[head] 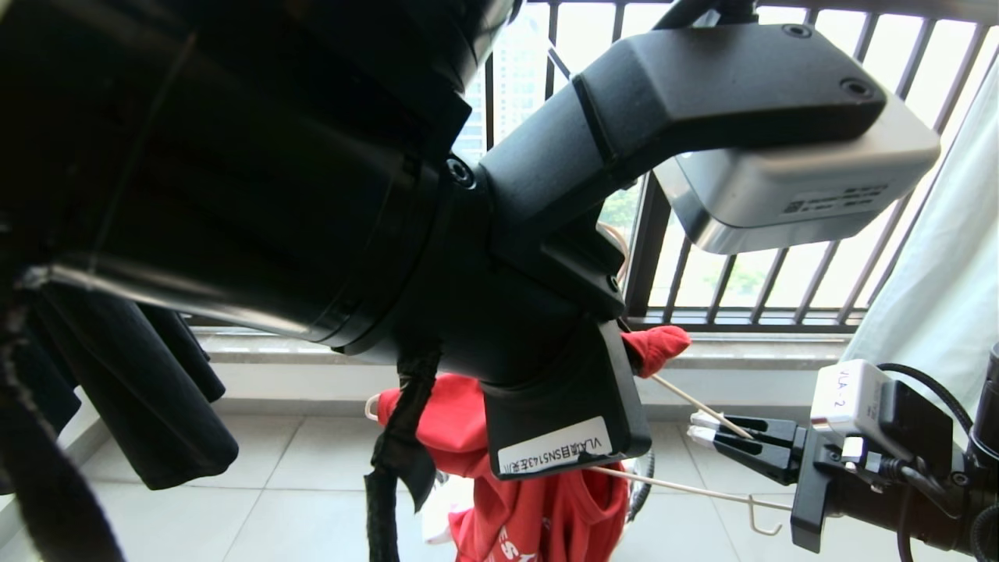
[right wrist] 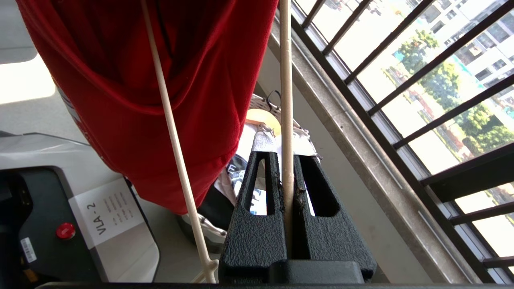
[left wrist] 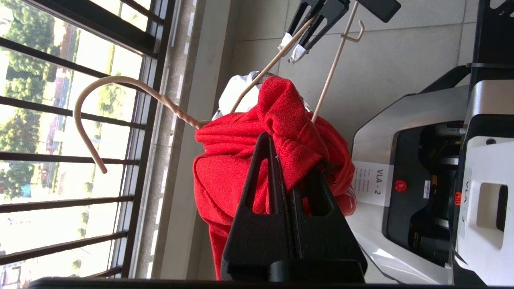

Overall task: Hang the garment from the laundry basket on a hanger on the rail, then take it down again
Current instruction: Hang the clothes on the clothes rack

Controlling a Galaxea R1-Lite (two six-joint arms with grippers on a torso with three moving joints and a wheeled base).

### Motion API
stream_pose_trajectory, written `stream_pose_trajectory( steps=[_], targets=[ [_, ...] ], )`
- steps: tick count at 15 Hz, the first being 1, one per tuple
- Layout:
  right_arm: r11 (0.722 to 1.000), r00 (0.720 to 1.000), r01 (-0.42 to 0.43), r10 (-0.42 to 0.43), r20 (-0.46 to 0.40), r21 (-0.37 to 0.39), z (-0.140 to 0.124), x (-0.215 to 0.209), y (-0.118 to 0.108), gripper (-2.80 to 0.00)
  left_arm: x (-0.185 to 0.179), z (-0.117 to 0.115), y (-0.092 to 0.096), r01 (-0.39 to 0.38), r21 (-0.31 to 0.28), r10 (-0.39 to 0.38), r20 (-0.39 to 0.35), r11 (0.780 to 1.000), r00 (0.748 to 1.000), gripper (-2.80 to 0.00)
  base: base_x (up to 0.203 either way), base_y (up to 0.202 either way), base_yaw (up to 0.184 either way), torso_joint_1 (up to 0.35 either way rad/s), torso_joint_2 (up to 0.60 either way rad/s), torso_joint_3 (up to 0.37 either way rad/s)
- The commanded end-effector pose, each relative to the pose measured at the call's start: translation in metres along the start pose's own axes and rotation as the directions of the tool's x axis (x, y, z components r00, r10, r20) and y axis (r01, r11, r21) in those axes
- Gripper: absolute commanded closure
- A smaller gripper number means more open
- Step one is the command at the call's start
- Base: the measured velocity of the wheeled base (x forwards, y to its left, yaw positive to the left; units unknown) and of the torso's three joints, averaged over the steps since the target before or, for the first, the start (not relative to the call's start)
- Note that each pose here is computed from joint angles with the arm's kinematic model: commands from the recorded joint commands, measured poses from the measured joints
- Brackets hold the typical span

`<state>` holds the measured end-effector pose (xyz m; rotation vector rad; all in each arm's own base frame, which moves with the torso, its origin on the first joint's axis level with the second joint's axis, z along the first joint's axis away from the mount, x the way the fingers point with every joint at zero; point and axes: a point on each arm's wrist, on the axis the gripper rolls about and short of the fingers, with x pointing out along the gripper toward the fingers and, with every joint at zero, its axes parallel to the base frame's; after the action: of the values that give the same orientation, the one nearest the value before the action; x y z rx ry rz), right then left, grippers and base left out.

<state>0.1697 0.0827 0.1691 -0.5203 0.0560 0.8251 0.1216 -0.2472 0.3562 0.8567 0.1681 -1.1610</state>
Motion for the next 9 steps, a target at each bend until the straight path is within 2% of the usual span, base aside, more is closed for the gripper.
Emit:
stream_pose_trajectory(
  steps=[1, 3, 4, 9],
  targets=[
    [1.0, 1.0, -0.001, 0.001, 0.003, -0.004, 0.0, 0.0, 0.0001, 0.0, -0.0025, -0.0002, 0.0004, -0.008, 0.003, 0.008, -0.007, 1.0, 1.0, 0.0, 0.0, 0.0, 0.0, 0.0, 0.0, 0.0],
    [1.0, 1.0, -0.003, 0.003, 0.004, -0.003, -0.0001, 0.0001, 0.0002, 0.0, -0.0038, -0.0011, 0.0008, -0.025, 0.004, 0.025, -0.038, 1.0, 0.999, 0.0, 0.0, 0.0, 0.0, 0.0, 0.0, 0.0],
    [1.0, 1.0, -0.001, 0.001, 0.005, -0.004, 0.0002, -0.0001, 0.0001, 0.0, -0.0051, -0.0013, 0.0012, -0.027, -0.001, 0.027, -0.036, 1.0, 0.999, -2.8, 0.0, 0.0, 0.0, 0.0, 0.0, 0.0],
    [1.0, 1.0, -0.003, 0.003, 0.004, -0.004, 0.0, -0.0005, 0.0004, 0.0, -0.0111, 0.0007, 0.0029, -0.04, -0.009, 0.04, -0.009, 0.999, 0.999, -2.8, 0.0, 0.0, 0.0, 0.0, 0.0, 0.0]
  ],
)
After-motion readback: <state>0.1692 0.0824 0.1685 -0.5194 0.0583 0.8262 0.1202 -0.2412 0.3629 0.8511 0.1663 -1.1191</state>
